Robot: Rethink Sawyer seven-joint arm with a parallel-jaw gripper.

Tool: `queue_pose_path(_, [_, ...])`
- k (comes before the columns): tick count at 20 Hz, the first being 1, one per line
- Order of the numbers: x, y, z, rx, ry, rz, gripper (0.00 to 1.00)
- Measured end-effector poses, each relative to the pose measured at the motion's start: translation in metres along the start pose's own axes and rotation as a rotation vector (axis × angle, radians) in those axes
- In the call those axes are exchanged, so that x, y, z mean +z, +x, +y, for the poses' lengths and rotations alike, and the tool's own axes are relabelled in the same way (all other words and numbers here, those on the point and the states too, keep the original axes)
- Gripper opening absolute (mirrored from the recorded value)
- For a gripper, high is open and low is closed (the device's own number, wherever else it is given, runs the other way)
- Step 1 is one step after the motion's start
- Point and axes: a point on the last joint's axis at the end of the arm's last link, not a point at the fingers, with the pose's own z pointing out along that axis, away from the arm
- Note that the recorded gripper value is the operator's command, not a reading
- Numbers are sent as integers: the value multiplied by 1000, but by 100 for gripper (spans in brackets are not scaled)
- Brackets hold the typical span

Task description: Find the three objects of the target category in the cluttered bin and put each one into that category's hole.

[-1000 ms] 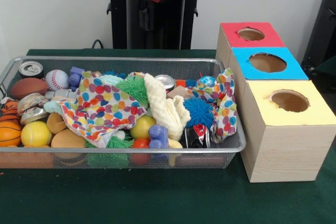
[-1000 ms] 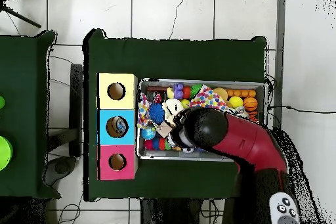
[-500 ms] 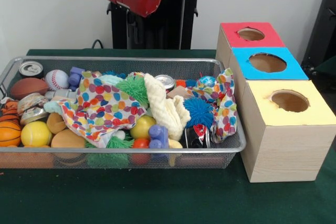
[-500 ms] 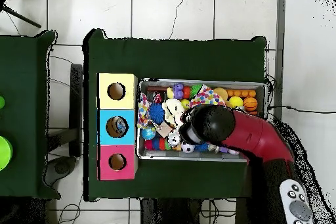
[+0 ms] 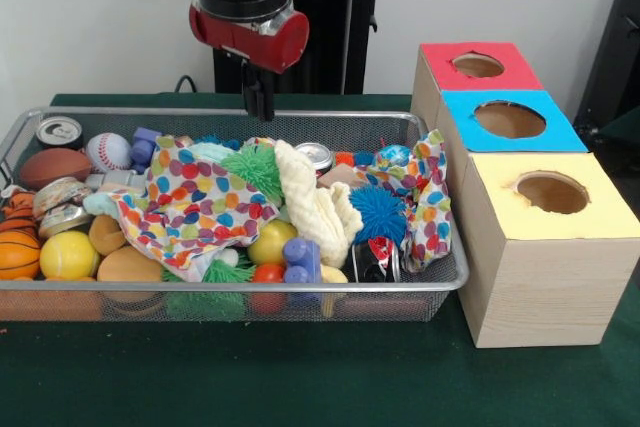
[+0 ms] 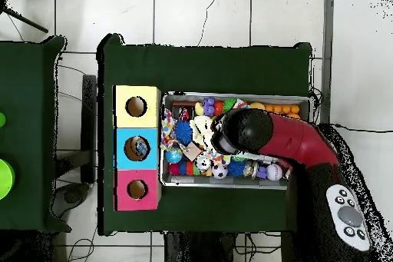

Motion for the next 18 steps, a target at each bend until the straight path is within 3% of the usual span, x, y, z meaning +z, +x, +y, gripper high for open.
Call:
queue_pose_path(9, [3, -24, 32, -65, -25, -25, 0])
queue_pose_path(18, [-18, -44, 51, -84, -9, 79, 0])
